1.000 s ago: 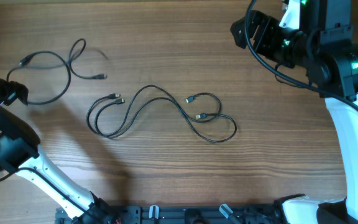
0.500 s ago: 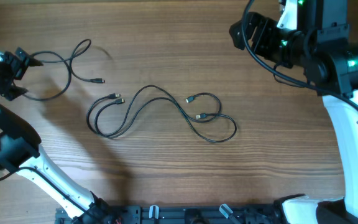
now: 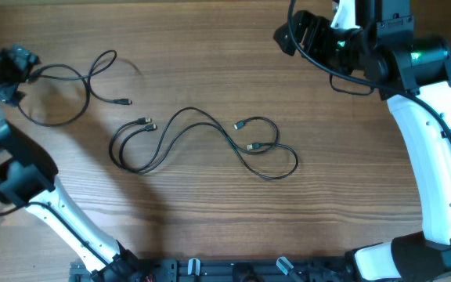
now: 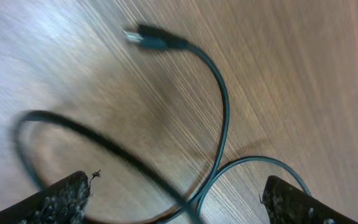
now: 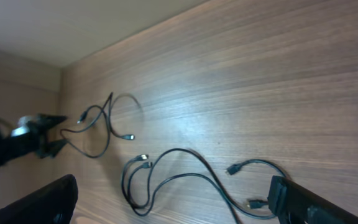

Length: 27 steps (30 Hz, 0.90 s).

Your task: Untangle cables

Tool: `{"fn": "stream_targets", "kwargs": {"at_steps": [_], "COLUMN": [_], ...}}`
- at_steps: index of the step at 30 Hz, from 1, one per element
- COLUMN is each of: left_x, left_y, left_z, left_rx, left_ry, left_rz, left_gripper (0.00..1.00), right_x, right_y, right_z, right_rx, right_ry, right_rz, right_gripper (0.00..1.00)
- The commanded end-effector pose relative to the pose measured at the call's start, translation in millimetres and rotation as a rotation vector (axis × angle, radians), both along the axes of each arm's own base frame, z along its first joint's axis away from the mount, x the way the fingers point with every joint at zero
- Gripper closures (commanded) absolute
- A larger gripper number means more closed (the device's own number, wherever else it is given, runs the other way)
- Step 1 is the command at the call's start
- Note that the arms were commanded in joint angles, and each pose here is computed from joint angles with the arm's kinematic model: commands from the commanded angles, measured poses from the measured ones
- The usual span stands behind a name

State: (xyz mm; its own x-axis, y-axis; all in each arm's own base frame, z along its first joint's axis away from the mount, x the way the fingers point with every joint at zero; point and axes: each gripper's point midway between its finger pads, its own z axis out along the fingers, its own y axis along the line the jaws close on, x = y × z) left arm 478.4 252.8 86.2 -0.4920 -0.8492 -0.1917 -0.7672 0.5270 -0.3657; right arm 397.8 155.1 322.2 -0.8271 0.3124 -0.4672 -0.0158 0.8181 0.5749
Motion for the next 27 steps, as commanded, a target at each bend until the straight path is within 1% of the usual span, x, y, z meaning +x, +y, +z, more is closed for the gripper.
{"fn": "stream_targets", "kwargs": {"at_steps": [1, 2, 3, 4, 5, 6, 7, 10, 12, 13, 15, 18, 19, 20, 21, 22, 23, 24, 27], "left_x": [8.9, 11.1, 13.2, 14.4, 15.6, 15.7, 16.4, 26.2, 41.2, 53.8, 74.7, 107.4, 112.5, 117.3, 119.3, 119.4, 119.5, 116.7, 103.5], "left_y": [-13.9, -16.0, -16.0, -13.8, -9.6, -2.8, 2.2, 17.8, 27.3, 28.9, 20.2, -20.1, -25.7, -29.3, -28.9, -27.1, -25.7, -22.6, -18.7], "left_z": [-26.1, -31.5, -33.4, -34.4, -33.9, -29.9, -27.3, 5.8, 52.4, 90.4, 150.4, 248.5, 256.7, 255.8, 243.8, 225.1, 204.2, 177.5, 108.5], "left_rx": [-0.029, -0.03, -0.024, -0.013, 0.01, 0.038, 0.056, 0.107, 0.167, 0.199, 0.223, 0.231, 0.245, 0.268, 0.289, 0.325, 0.346, 0.363, 0.336], "left_ry": [0.038, 0.042, 0.04, 0.038, 0.035, 0.029, 0.022, -0.062, -0.17, -0.265, -0.438, -0.782, -0.815, -0.809, -0.767, -0.697, -0.626, -0.533, -0.332], "left_rz": [0.007, 0.002, 0.0, 0.001, 0.002, 0.014, 0.022, 0.039, 0.04, 0.029, -0.021, -0.201, -0.219, -0.209, -0.197, -0.194, -0.19, -0.18, -0.168], "left_gripper": [0.09, 0.11, 0.15, 0.28, 0.48, 0.82, 0.96, 0.96, 0.96, 0.96, 0.96, 0.96, 0.82, 0.43, 0.44, 0.41, 0.14, 0.0, 0.0], "right_x": [-1.2, -1.4, -1.4, -1.6, -2.5, -4.0, -4.5, -4.1, -4.1, -4.2, -4.3, -4.0, -4.1, -4.3, -4.6, -4.7, -4.7, -4.6, -5.2], "right_y": [10.5, 10.6, 10.5, 10.5, 10.9, 12.4, 12.9, 12.8, 12.8, 12.7, 12.7, 12.7, 12.7, 12.7, 12.6, 12.6, 12.6, 12.6, 12.5], "right_z": [-1.1, -1.1, -1.2, -1.4, -1.7, -1.7, -1.7, -1.5, -1.5, -1.6, -1.7, -1.5, -1.6, -1.8, -2.1, -2.2, -2.2, -2.1, -2.6], "right_rx": [0.051, 0.054, 0.053, 0.052, 0.054, 0.061, 0.063, 0.063, 0.063, 0.062, 0.061, 0.061, 0.061, 0.061, 0.06, 0.06, 0.06, 0.06, 0.059], "right_ry": [0.021, 0.023, 0.023, 0.024, 0.028, 0.033, 0.035, 0.033, 0.033, 0.032, 0.033, 0.031, 0.031, 0.033, 0.035, 0.035, 0.035, 0.035, 0.038], "right_rz": [0.028, 0.026, 0.027, 0.027, 0.03, 0.038, 0.041, 0.04, 0.04, 0.041, 0.042, 0.041, 0.042, 0.042, 0.041, 0.042, 0.042, 0.042, 0.042], "right_gripper": [0.0, 0.0, 0.0, 0.0, 0.0, 0.0, 0.0, 0.0, 0.01, 0.0, 0.0, 0.0, 0.0, 0.0, 0.0, 0.0, 0.0, 0.0, 0.0]}}
